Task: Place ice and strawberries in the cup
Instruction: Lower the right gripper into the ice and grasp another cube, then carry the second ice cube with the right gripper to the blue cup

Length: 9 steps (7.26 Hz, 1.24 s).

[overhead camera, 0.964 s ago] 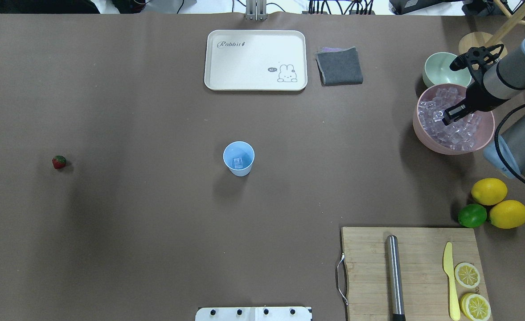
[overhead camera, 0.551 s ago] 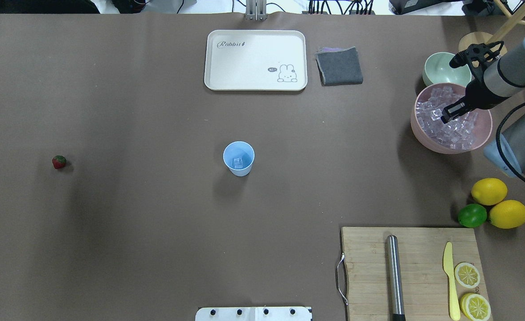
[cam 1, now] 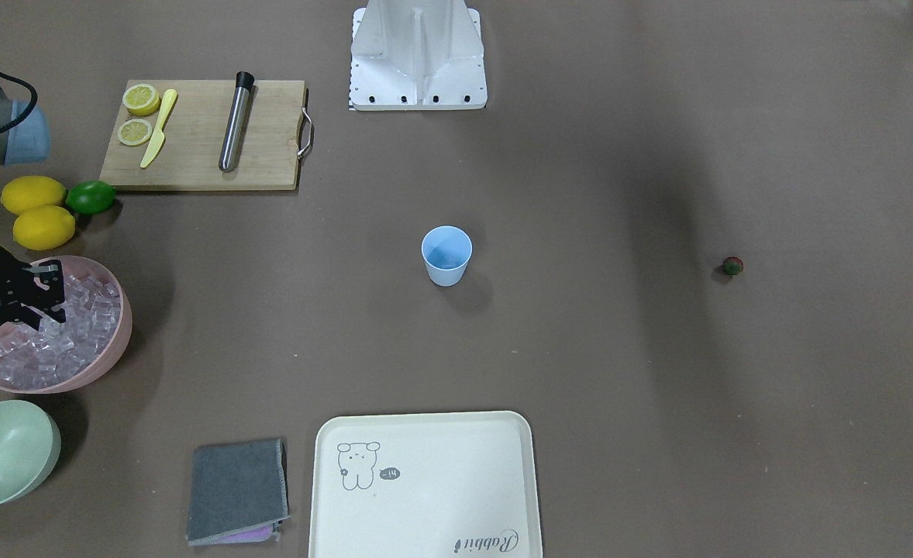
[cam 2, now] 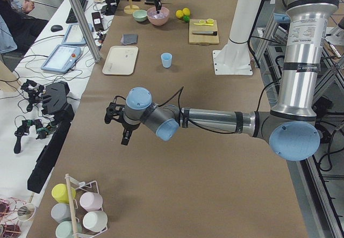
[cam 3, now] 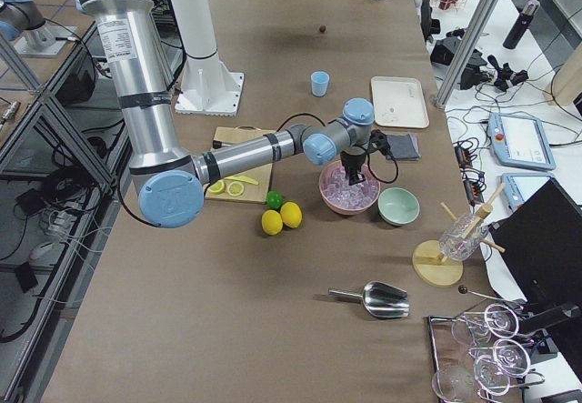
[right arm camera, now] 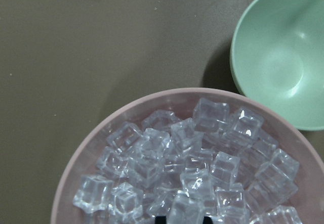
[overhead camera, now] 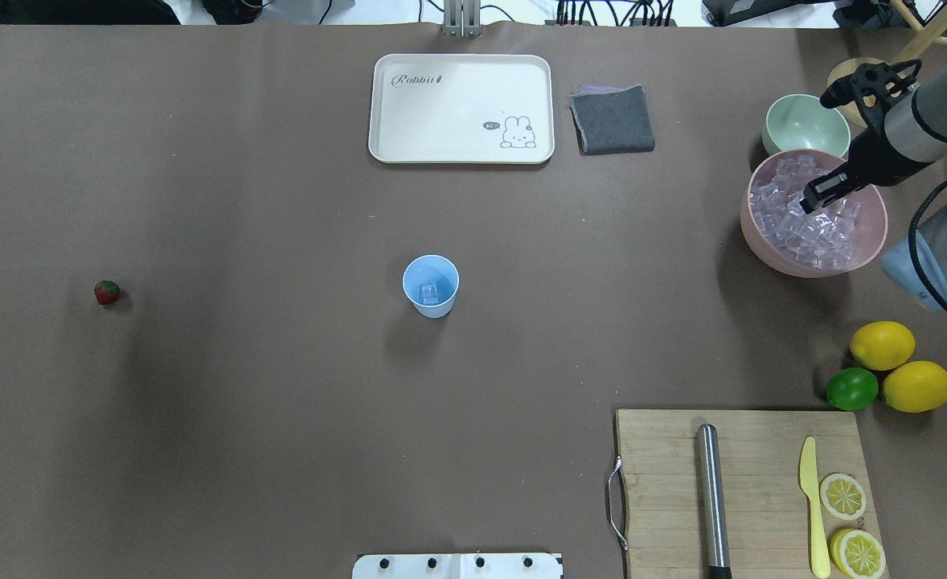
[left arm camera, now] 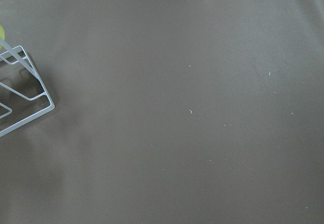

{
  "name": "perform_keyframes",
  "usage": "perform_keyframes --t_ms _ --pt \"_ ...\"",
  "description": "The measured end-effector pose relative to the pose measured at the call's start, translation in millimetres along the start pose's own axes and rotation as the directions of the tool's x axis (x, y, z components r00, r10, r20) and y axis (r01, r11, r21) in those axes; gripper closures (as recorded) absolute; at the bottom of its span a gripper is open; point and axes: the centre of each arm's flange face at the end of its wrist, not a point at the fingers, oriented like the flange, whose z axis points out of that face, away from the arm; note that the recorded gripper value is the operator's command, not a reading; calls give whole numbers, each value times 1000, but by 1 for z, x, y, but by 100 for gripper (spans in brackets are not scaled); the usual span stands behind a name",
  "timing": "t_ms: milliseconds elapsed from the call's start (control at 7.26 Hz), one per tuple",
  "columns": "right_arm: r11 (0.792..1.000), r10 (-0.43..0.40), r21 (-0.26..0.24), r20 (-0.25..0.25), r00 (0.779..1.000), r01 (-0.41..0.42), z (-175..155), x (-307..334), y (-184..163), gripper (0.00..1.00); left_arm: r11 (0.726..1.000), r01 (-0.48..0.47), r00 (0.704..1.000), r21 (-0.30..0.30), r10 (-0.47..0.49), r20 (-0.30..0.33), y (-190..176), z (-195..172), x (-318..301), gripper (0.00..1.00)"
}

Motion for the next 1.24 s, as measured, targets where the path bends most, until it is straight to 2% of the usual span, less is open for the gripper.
perform_keyframes --t_ms 275,688,964,1239 --pt "1000 16 -10 -1 1000 -16 -28 -21 -13 90 1000 -1 1000 2 1 -1 4 1 -3 3" --pt "999 25 -26 -2 1000 -25 -71 -85 -74 93 1000 -1 1000 3 1 -2 5 1 -3 3" --pt "997 75 -36 10 997 -75 -89 -158 -110 94 1000 0 1000 4 -1 5 5 2 -4 3" --pt "989 144 -20 21 989 -144 -85 -256 -126 94 1000 -1 1000 7 1 9 5 2 -4 3"
